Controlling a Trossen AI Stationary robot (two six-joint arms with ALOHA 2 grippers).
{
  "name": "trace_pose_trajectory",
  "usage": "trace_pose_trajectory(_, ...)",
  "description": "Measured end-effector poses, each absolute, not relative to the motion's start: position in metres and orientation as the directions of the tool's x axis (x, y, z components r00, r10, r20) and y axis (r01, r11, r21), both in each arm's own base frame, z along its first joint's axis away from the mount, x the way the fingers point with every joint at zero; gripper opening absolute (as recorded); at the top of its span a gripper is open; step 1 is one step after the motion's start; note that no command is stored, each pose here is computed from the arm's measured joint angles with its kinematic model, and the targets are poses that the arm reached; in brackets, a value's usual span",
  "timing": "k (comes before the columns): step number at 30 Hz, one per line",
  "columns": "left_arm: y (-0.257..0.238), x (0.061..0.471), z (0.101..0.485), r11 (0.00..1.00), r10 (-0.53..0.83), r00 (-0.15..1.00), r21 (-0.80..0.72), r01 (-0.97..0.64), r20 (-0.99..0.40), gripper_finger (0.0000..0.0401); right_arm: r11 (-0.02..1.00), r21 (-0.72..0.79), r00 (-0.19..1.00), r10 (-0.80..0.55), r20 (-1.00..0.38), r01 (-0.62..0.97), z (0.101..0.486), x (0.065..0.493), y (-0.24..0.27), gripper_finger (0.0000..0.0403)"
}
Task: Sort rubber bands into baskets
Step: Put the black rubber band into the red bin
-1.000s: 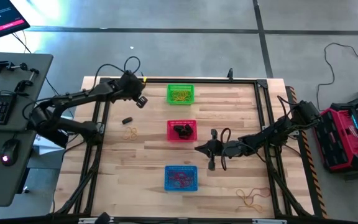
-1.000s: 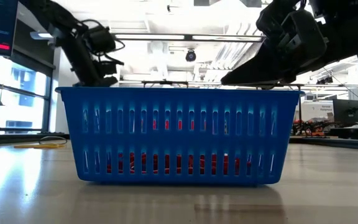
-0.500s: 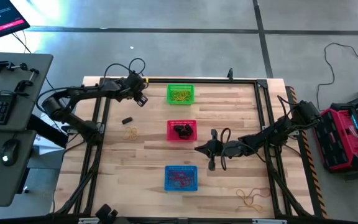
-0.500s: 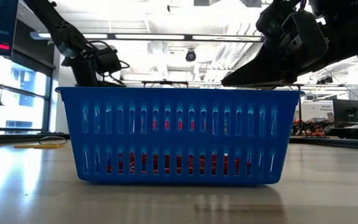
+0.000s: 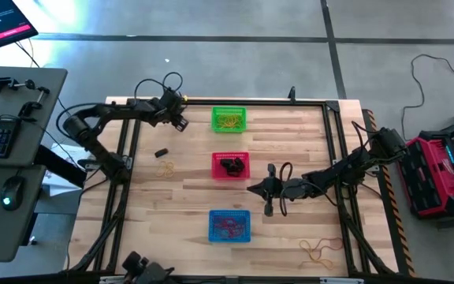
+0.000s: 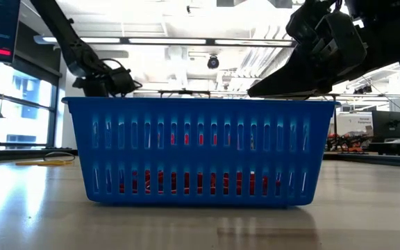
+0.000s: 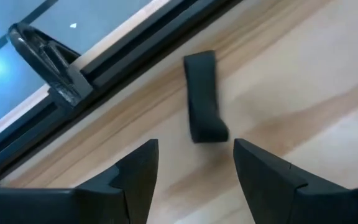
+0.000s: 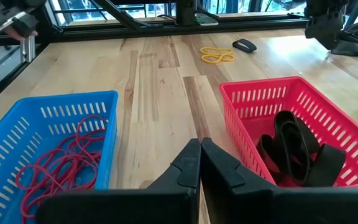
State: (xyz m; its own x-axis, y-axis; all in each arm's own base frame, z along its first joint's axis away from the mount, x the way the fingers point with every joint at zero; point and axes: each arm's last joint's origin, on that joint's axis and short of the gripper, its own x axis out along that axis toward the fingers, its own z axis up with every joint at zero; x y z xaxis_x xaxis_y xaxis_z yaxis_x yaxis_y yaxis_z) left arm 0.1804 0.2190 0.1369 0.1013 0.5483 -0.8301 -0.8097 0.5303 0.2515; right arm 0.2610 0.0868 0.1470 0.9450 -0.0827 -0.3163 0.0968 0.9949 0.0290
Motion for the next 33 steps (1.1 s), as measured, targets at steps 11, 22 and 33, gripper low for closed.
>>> trace_pose_trajectory(11,0.232,0.185,0.131,0.567,0.532,0.255,0.116,-0.815,-0.807,0.02,0.995,0.029,0.944,-0.083,-0.319,0.097,0.147,0.261,0.087,0.0001)
trace_pose_trajectory(22,0.235,0.183,0.122,0.559,0.508,0.241,0.104,-0.823,-0.827,0.0106,0.994,0.04,0.94,-0.085,-0.33,0.104,0.146,0.26,0.087,0.0001)
trace_pose_trajectory(33,0.223,0.184,0.16,0.622,0.545,0.346,0.091,-0.778,-0.764,0.0005,0.994,0.035,0.932,-0.088,-0.352,0.107,0.143,0.26,0.086,0.0001)
